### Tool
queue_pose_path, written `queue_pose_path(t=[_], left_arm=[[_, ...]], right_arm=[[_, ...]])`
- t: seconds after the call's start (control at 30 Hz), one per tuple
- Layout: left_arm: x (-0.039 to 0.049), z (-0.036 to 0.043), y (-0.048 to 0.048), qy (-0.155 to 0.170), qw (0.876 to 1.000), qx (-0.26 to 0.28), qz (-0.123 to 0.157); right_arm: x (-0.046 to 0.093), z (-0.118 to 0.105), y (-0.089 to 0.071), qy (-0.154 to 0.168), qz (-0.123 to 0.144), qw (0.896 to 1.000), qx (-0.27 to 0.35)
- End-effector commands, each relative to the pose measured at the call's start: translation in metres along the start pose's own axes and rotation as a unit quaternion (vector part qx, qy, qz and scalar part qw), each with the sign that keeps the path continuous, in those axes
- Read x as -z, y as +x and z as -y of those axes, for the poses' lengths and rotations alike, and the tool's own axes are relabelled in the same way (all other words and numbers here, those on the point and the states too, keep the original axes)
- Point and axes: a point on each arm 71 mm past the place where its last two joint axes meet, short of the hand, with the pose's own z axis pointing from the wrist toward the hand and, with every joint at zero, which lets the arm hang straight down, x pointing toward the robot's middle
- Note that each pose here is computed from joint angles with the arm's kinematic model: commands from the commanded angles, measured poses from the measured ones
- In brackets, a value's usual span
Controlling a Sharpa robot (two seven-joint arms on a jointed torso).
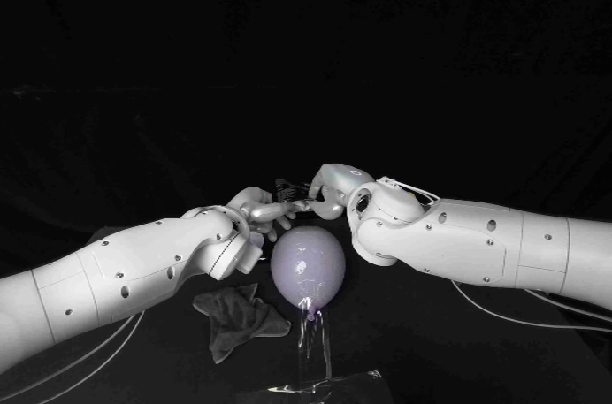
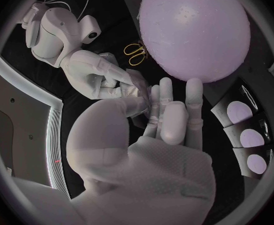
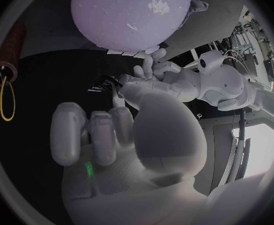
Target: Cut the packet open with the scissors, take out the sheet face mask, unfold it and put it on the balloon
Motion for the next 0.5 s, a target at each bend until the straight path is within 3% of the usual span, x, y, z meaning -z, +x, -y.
queue_pose_path(t=[0.03, 0.5], left_arm=[[-0.0002, 0.0022, -0.0006, 0.004, 1.000, 0.007, 0.005], [-0.0002, 0.0038, -0.0001, 0.014, 1.000, 0.012, 0.004]], right_arm=[[0.0010, -0.0047, -0.0016, -0.016, 0.012, 1.000, 0.000], [-0.0020, -0.0012, 0.0012, -0.004, -0.009, 1.000, 0.007]])
